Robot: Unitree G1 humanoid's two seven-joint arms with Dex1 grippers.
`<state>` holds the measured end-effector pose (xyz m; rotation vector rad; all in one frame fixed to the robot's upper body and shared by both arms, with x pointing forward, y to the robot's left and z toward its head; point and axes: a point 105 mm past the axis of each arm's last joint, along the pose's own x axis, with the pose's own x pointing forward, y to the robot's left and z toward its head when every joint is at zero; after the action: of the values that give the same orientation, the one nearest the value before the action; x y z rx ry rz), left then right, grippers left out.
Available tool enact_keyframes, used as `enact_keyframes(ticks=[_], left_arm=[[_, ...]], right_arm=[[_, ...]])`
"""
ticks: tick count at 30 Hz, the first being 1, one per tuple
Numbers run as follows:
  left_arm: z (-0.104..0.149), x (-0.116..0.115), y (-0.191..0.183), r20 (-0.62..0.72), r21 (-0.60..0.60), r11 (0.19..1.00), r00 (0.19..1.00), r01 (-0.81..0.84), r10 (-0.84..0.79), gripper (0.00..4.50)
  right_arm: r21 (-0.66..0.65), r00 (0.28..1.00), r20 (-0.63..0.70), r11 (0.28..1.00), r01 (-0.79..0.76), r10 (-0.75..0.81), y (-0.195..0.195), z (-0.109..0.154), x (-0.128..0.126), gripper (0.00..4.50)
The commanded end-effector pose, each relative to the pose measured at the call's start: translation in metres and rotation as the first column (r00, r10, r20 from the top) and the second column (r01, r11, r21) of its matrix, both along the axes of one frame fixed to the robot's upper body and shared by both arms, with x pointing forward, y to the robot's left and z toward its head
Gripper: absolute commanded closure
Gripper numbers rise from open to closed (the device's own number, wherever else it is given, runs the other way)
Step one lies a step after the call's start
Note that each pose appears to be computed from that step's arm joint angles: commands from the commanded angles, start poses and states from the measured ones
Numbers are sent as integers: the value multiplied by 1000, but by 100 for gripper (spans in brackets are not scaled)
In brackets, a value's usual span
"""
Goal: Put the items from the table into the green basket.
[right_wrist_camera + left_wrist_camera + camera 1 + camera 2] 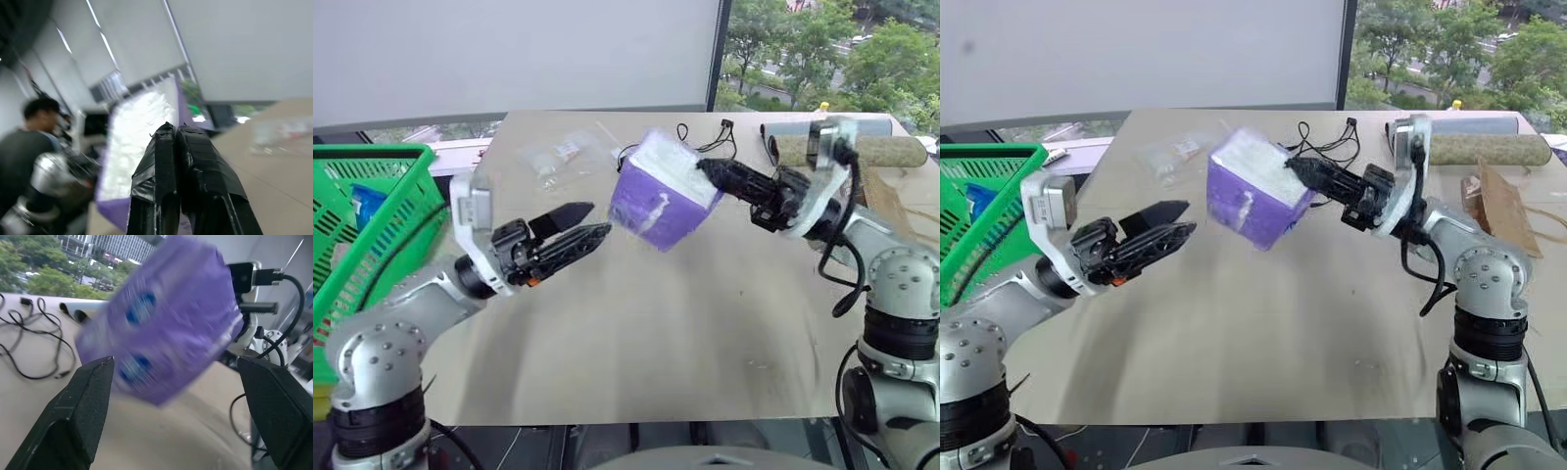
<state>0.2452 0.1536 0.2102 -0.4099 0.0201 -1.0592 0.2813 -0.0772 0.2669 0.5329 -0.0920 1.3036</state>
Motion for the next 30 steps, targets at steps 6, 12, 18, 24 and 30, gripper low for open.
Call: enact_keyframes(ticks=[6, 12, 18, 24, 30], left_arm=[[-11, 12, -6, 17, -8, 1000, 1000, -10, 10, 37], [-19, 29, -6, 134, 151, 987, 990, -57, 37, 37], [2, 27, -25, 285, 264, 964, 953, 29, -106, 37], [9, 16, -60, 313, 300, 938, 910, 176, -271, 37], [5, 29, -74, 329, 271, 950, 913, 153, -241, 62]], right_arm=[[57, 995, 59, 995, -86, 82, 4, 30, -19, 446], [32, 994, 56, 995, -95, 93, 4, 28, -23, 446], [-5, 993, 50, 994, -110, 111, 9, 22, -27, 446], [-24, 992, 54, 993, -112, 113, 14, 20, -27, 446], [-27, 992, 58, 994, -110, 112, 17, 22, -27, 449]])
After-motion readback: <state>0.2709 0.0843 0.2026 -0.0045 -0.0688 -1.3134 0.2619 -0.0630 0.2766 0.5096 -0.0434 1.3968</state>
